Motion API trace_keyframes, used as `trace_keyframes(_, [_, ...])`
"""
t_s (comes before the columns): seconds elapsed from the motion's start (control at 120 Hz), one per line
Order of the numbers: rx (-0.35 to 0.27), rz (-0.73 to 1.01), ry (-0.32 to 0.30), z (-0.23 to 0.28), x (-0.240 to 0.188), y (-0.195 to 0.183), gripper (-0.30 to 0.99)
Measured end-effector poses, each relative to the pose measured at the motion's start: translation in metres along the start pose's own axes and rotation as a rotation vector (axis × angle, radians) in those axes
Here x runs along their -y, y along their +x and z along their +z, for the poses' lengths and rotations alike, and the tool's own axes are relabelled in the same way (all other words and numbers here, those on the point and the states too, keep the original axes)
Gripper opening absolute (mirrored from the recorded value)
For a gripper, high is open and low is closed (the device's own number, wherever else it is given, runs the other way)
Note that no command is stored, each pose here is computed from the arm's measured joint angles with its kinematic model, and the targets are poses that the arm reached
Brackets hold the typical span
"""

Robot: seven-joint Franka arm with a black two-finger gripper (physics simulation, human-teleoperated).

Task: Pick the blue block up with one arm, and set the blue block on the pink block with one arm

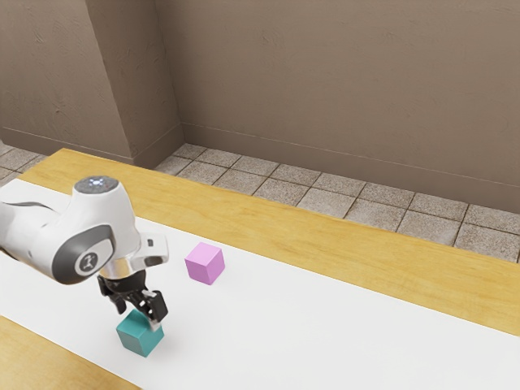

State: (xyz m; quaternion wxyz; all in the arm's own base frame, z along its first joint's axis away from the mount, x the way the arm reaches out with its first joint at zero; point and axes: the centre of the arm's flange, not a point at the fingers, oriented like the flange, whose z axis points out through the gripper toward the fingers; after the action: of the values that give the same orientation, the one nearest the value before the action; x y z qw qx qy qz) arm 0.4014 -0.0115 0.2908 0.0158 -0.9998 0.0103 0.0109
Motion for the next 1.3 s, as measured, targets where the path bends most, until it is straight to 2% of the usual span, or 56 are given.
trace_keyframes(0.433, [-0.004, -0.001, -0.002, 0.009, 0.000, -0.005, 0.69])
trace_keyframes(1.008, [0.038, -0.003, -0.004, 0.030, 0.001, -0.005, 0.69])
trace_keyframes(1.3, [0.036, -0.005, -0.004, 0.029, 0.002, -0.005, 0.55])
